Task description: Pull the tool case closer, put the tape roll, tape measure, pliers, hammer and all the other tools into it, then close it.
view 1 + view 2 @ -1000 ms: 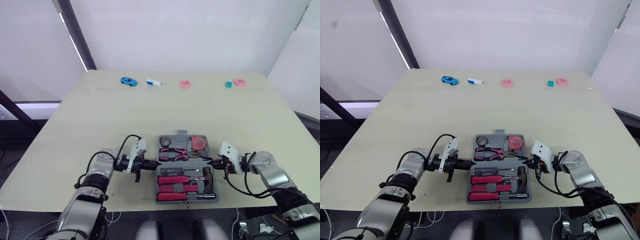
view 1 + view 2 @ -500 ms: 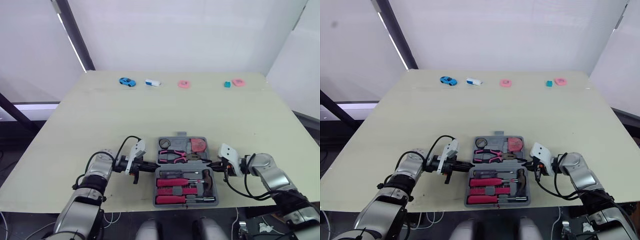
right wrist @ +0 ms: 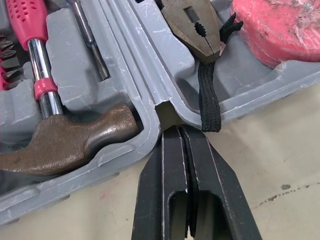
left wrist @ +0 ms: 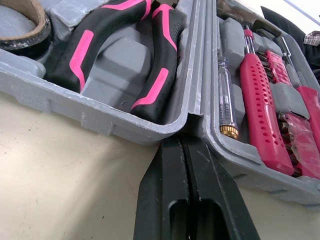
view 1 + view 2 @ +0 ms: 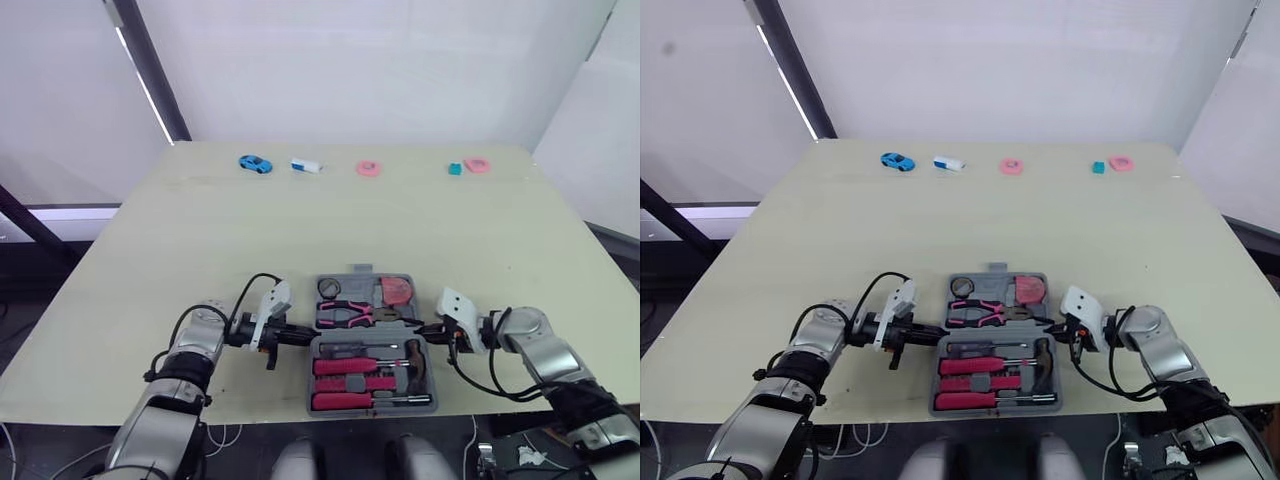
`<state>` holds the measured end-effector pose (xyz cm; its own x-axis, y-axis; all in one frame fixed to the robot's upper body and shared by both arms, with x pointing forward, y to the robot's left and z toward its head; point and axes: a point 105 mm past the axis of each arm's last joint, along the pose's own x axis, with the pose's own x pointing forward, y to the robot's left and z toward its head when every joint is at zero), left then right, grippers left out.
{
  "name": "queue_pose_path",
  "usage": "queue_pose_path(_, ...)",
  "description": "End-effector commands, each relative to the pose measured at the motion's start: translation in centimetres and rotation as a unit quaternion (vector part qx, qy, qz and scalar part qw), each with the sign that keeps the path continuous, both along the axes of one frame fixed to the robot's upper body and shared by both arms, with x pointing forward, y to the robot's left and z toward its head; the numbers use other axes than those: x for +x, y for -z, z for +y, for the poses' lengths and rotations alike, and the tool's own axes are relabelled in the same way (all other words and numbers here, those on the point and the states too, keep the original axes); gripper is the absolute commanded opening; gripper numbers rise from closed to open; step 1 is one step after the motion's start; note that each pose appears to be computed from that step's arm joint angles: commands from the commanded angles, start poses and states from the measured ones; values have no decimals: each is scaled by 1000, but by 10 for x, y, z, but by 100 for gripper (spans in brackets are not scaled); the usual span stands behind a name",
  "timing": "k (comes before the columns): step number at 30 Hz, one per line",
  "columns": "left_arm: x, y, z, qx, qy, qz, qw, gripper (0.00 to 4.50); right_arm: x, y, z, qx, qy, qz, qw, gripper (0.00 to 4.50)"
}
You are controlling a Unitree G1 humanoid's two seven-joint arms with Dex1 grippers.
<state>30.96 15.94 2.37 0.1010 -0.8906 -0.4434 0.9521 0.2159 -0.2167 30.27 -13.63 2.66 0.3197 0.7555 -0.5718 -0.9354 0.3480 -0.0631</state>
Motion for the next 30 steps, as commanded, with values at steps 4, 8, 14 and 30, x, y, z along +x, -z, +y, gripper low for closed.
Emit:
queue_pose_path(4, 4, -1, 16, 3, -37, -19, 999, 5, 2, -8, -18, 27, 39, 0, 999, 0)
queue_pose_path(8, 1, -7, 29, 9, -40, -30, 999, 5, 4, -19, -39, 51, 71, 8, 996, 0)
queue_pose_path(14, 2, -38, 26, -48, -45, -77, 995, 5, 21, -37, -62, 94, 143, -13, 985, 0)
queue_pose_path(30, -60, -45, -48, -66, 69, -42, 995, 0, 66, -47, -25, 233, 225, 164, 932, 445)
